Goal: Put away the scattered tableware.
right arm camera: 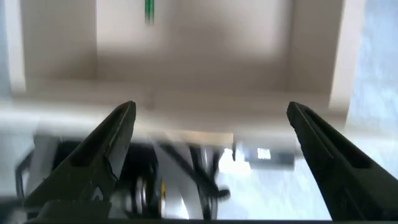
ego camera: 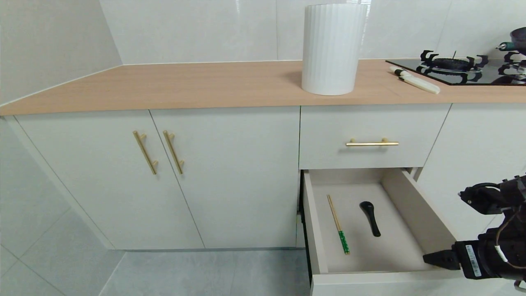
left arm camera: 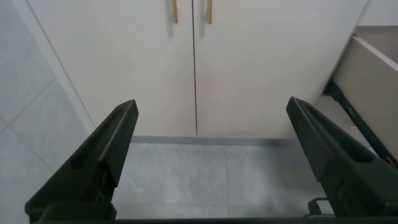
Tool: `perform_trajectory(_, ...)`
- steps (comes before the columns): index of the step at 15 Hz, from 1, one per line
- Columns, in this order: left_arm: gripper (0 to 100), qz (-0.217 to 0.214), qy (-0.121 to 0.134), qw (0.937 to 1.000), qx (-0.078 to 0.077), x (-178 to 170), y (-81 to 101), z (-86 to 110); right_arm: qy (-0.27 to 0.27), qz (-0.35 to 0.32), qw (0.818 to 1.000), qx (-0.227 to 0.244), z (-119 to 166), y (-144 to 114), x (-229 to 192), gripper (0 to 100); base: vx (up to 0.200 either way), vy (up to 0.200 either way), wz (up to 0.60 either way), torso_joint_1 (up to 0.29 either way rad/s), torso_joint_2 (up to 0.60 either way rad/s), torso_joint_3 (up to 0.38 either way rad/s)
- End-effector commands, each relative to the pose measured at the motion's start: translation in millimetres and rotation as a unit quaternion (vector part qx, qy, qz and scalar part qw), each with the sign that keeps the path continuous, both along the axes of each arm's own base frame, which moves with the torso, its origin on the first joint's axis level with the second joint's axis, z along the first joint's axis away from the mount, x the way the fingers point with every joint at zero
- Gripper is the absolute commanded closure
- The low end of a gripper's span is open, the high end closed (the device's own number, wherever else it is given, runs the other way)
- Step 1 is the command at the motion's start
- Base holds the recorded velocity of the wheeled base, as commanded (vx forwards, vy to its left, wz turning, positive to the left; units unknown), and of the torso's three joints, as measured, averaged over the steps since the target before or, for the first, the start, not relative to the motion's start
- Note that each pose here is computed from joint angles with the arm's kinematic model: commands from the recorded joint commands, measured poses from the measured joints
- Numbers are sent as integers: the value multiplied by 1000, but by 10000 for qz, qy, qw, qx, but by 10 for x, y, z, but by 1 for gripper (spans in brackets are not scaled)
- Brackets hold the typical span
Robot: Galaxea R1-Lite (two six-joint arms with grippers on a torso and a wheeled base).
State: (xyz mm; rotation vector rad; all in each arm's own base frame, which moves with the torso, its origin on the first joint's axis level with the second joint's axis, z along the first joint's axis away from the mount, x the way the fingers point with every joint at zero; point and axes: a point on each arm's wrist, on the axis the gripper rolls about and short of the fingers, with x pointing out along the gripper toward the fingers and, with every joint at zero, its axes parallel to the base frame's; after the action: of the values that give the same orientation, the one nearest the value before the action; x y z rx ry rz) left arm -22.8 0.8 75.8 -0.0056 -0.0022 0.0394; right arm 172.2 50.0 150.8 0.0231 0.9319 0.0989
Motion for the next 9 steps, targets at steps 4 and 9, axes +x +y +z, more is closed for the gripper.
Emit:
perform_trajectory(4, 0, 3, 3, 10000, -3, 0, 0, 3, 800, 538, 9951, -222, -32, 179, -92, 0, 0, 0, 0, 0, 0, 0)
perform_trajectory(9, 0, 3, -5, 10000, -3, -1, 0, 3, 1383, 872, 9862, -271, -186, 352, -93, 0, 0, 0, 0, 0, 0, 0)
